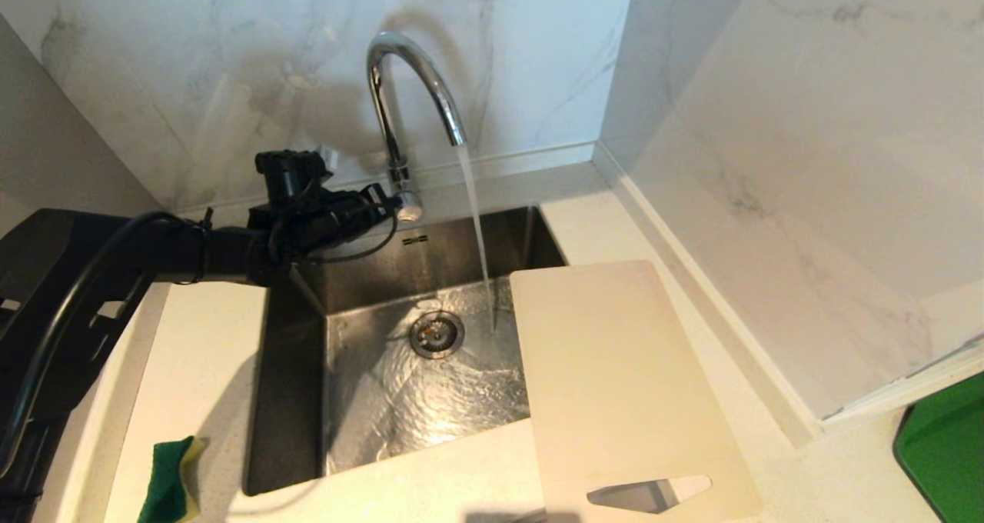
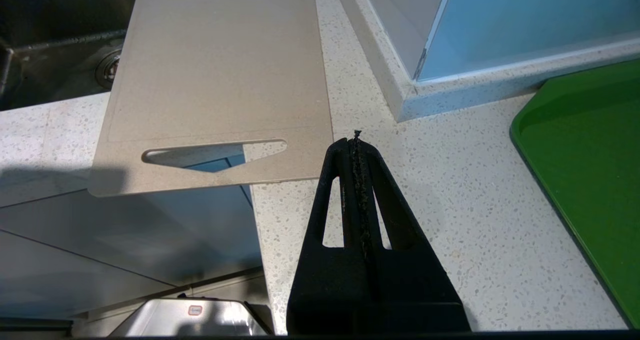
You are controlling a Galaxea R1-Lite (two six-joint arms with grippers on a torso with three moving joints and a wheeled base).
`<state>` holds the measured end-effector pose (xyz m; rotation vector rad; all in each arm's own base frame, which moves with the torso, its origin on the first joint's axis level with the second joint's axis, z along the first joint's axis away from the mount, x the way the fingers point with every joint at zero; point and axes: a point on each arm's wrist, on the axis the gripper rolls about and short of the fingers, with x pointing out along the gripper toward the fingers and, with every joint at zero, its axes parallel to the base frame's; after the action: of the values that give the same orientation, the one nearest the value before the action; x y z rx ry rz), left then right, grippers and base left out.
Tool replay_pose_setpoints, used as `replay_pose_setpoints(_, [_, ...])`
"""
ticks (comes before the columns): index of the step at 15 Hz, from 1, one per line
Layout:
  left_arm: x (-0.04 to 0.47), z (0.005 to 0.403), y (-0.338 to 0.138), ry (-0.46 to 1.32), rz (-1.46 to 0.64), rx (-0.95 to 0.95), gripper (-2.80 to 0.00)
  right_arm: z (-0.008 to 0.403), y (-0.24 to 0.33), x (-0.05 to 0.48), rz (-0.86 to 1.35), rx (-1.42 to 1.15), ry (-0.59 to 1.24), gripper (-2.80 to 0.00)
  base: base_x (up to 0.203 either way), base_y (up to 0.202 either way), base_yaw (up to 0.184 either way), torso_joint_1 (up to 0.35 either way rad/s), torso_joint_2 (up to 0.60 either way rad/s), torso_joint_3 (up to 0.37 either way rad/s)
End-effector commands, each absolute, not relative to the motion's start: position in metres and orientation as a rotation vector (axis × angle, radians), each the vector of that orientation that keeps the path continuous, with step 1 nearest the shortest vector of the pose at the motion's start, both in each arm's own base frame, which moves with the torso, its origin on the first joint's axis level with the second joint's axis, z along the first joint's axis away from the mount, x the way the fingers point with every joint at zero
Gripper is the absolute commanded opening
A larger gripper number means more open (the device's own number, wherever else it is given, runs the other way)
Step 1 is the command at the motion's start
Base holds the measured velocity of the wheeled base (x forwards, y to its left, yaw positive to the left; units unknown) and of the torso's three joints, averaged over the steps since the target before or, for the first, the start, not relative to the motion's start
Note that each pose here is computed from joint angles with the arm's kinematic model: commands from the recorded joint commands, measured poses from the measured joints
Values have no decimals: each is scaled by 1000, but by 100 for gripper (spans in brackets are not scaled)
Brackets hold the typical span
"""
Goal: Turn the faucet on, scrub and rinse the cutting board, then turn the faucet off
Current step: Turn off the tap
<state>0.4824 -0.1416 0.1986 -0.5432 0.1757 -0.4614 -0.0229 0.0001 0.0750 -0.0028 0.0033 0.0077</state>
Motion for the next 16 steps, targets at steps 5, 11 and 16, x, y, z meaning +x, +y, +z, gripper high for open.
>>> replay_pose_setpoints(5, [489,192,-143,177,-475,-550,-280,75,0,-23,9,-3,5,-280,0,0,0,0,0,0])
replay_pose_setpoints(11, [489,198,-146,159,-487,-569,-280,75,0,-23,8,-3,5,-280,0,0,0,0,0,0])
replay_pose_setpoints(16, [490,200,-145,147,-487,-572,-280,75,0,-23,9,-3,5,-280,0,0,0,0,0,0])
